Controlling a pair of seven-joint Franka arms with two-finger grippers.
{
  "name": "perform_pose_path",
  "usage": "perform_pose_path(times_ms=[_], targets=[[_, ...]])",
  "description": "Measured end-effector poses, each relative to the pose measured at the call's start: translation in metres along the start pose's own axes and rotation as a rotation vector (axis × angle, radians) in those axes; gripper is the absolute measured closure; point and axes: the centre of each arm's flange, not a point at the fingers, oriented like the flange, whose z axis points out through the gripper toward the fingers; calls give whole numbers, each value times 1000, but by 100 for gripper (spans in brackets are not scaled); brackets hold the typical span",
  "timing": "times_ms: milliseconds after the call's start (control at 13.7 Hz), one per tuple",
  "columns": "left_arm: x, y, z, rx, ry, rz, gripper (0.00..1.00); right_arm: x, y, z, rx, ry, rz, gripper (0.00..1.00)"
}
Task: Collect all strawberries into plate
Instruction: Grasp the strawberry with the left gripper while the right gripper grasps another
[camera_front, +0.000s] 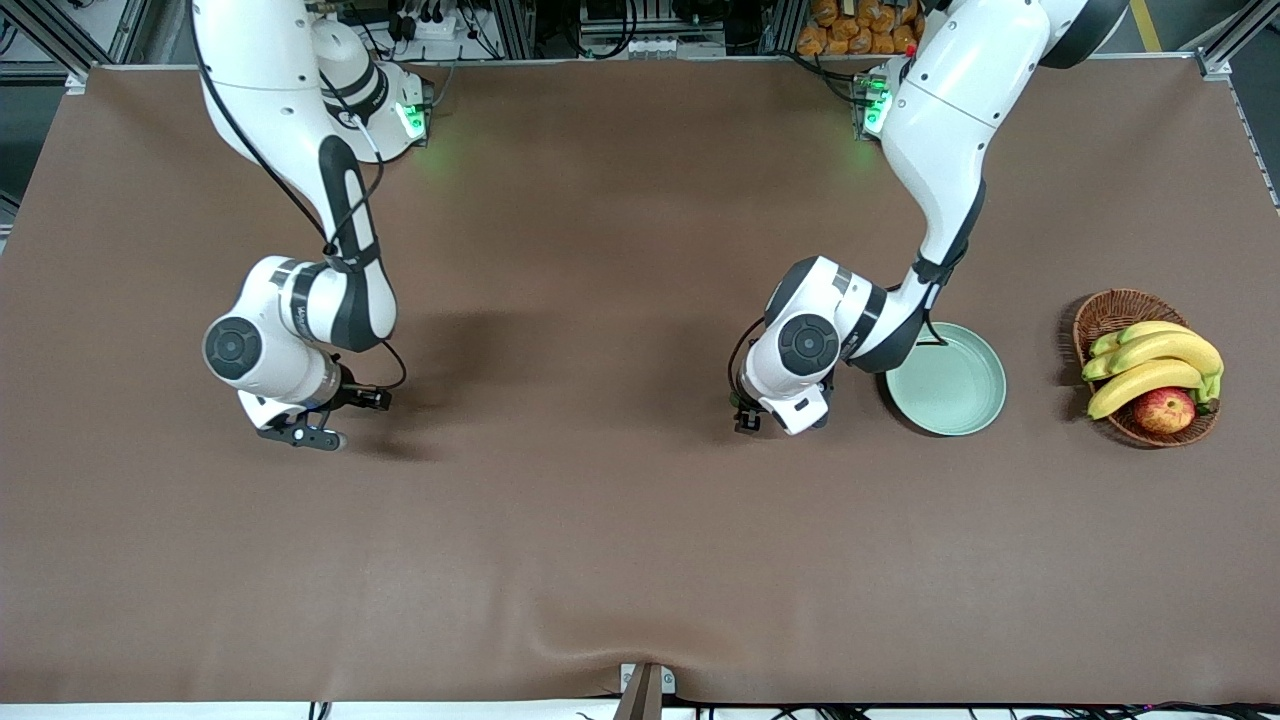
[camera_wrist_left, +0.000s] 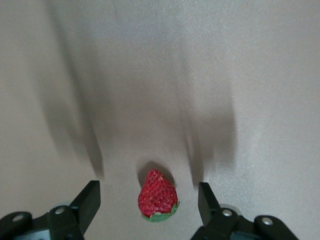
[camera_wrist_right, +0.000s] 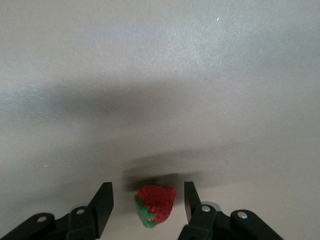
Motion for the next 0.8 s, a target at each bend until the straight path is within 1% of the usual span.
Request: perform_pose_path(times_ms=[73, 146, 219, 292, 365, 438, 511, 584, 731, 804], targets=[[0, 0, 0, 0, 0, 0, 15, -1, 1, 4, -5, -6, -9, 36], [0, 0, 1, 1, 0, 0, 17, 0, 6, 6, -7, -10, -25, 40], [0, 0, 1, 2, 0, -1, 17, 1, 14, 7, -5, -13, -38, 50], [0, 0, 2, 3, 0, -1, 22, 3, 23, 8, 2, -18, -42, 64], [0, 0, 3, 4, 0, -1, 32, 4, 28, 7, 15, -25, -41, 69], [0, 0, 4, 5, 1, -2, 44, 4, 31, 7, 25, -35, -36, 69], [0, 0, 4, 3, 0, -2, 53, 4, 29, 6, 36, -45, -35, 69], [0, 1, 4, 3, 0, -2, 53, 5, 25, 4, 49, -58, -35, 69], [1, 2, 2, 0, -1, -3, 68, 11, 16, -10, 83, -93, -44, 69], [2, 2, 2, -1, -1, -5, 68, 18, 14, -22, 107, -109, -40, 69]])
